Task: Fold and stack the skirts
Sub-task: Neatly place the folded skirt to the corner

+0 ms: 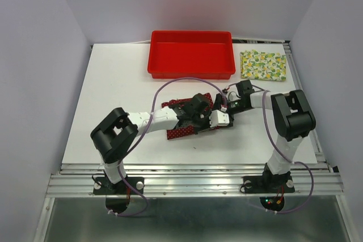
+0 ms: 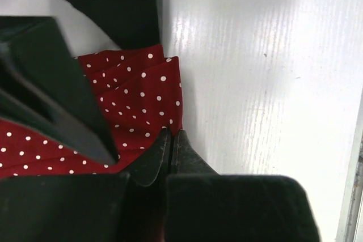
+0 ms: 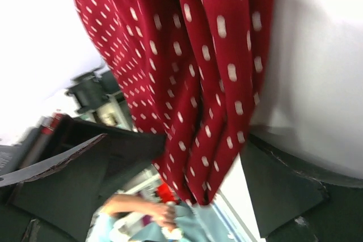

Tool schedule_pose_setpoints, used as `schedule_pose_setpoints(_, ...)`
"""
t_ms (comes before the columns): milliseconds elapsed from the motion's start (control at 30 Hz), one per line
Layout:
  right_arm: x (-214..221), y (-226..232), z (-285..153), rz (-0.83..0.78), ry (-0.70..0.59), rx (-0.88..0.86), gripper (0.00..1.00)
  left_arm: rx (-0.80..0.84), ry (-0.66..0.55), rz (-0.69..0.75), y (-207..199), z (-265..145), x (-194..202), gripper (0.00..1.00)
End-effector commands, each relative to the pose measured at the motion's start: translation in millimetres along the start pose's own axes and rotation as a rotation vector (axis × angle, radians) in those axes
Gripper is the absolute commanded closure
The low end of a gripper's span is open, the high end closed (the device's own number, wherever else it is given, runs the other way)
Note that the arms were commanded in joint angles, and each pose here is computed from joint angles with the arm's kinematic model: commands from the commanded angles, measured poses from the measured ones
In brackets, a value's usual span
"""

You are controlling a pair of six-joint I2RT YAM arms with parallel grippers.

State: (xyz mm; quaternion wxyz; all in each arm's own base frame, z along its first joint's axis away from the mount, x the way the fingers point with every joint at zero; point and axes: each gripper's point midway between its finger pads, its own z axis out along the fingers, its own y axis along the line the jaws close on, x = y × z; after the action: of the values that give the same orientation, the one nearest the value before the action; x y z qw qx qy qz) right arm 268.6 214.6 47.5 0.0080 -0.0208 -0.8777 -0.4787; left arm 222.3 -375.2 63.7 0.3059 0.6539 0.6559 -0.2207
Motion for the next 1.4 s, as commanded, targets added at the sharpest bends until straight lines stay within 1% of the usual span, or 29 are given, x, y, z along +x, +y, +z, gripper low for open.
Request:
schedule_pose_setpoints(0, -27, -18, 14, 0.008, -0.056, 0.031, 0.00, 0.034, -0.084, 0.039, -6, -17, -28, 1.00)
schedule_pose_setpoints(133, -33, -25, 27, 0.041, -0.034, -0.012, 0.00, 0.039, -0.086, 0.050, -6, -18, -27, 1.00)
schedule_pose_setpoints(233, -35, -31, 34, 0.044, -0.043, -0.040, 0.02, 0.049, -0.101, 0.061, -7, -20, -30, 1.00)
schedule_pose_setpoints(300, -39, -34, 38, 0.018, -0.046, -0.053, 0.03, 0.055, -0.106, 0.064, -7, -22, -30, 1.00)
schedule_pose_setpoints(467, -45, -55, 45, -0.024, -0.048, 0.004, 0.05, 0.066, -0.118, 0.072, -8, -24, -32, 1.00)
schedule_pose_setpoints(567, -44, -59, 48, -0.068, -0.046, 0.029, 0.07, 0.070, -0.123, 0.072, -9, -25, -33, 1.00)
schedule_pose_setpoints(700, -38, -67, 58, -0.157, -0.037, 0.131, 0.15, 0.065, -0.127, 0.070, -8, -24, -33, 1.00)
schedule_pose_setpoints(733, -40, -68, 56, -0.161, -0.048, 0.149, 0.22, 0.057, -0.132, 0.071, -6, -23, -36, 1.00)
schedule_pose_setpoints(833, -40, -69, 56, -0.176, -0.059, 0.194, 0.36, 0.025, -0.136, 0.065, 2, -25, -38, 1.00)
schedule_pose_setpoints(867, -43, -65, 52, -0.176, -0.059, 0.208, 0.46, 0.010, -0.131, 0.063, 4, -25, -38, 1.00)
schedule_pose_setpoints(900, -44, -63, 50, -0.196, -0.055, 0.214, 0.51, 0.000, -0.128, 0.059, 6, -25, -36, 1.00)
schedule_pose_setpoints(933, -46, -59, 47, -0.205, -0.055, 0.216, 0.65, -0.010, -0.130, 0.060, 8, -26, -37, 1.00)
schedule_pose_setpoints(1000, -56, -39, 37, -0.261, -0.071, 0.214, 0.80, -0.037, -0.123, 0.055, 11, -28, -34, 1.00)
schedule_pose_setpoints(1033, -61, -34, 32, -0.286, -0.082, 0.229, 0.94, -0.038, -0.116, 0.040, 10, -29, -33, 0.96)
schedule_pose_setpoints(1067, -59, -26, 23, -0.298, -0.074, 0.245, 0.99, -0.043, -0.126, 0.040, 11, -35, -39, 0.90)
schedule_pose_setpoints(1100, -65, -21, 17, -0.348, -0.079, 0.265, 0.99, -0.045, -0.132, 0.033, 11, -39, -42, 0.81)
schedule_pose_setpoints(1133, -80, -10, 8, -0.402, -0.110, 0.295, 0.99, -0.051, -0.147, 0.017, 10, -45, -46, 0.68)
schedule_pose_setpoints(1167, -77, -5, -2, -0.432, -0.088, 0.329, 0.99, -0.071, -0.186, 0.021, 10, -60, -58, 0.64)
schedule_pose_setpoints(1200, -83, 0, -10, -0.466, -0.096, 0.354, 0.99, -0.080, -0.188, 0.003, 13, -68, -58, 0.55)
schedule_pose_setpoints(1233, -100, 13, -23, -0.516, -0.139, 0.403, 0.99, -0.088, -0.196, -0.025, 16, -75, -62, 0.43)
schedule_pose_setpoints(1300, -104, 21, -38, -0.587, -0.130, 0.453, 0.99, -0.081, -0.219, -0.065, 20, -92, -64, 0.42)
schedule_pose_setpoints(1333, -115, 38, -49, -0.634, -0.163, 0.464, 0.99, -0.087, -0.213, -0.110, 30, -103, -55, 0.40)
schedule_pose_setpoints(1367, -113, 40, -56, -0.637, -0.151, 0.493, 0.99, -0.083, -0.238, -0.123, 29, -116, -59, 0.39)
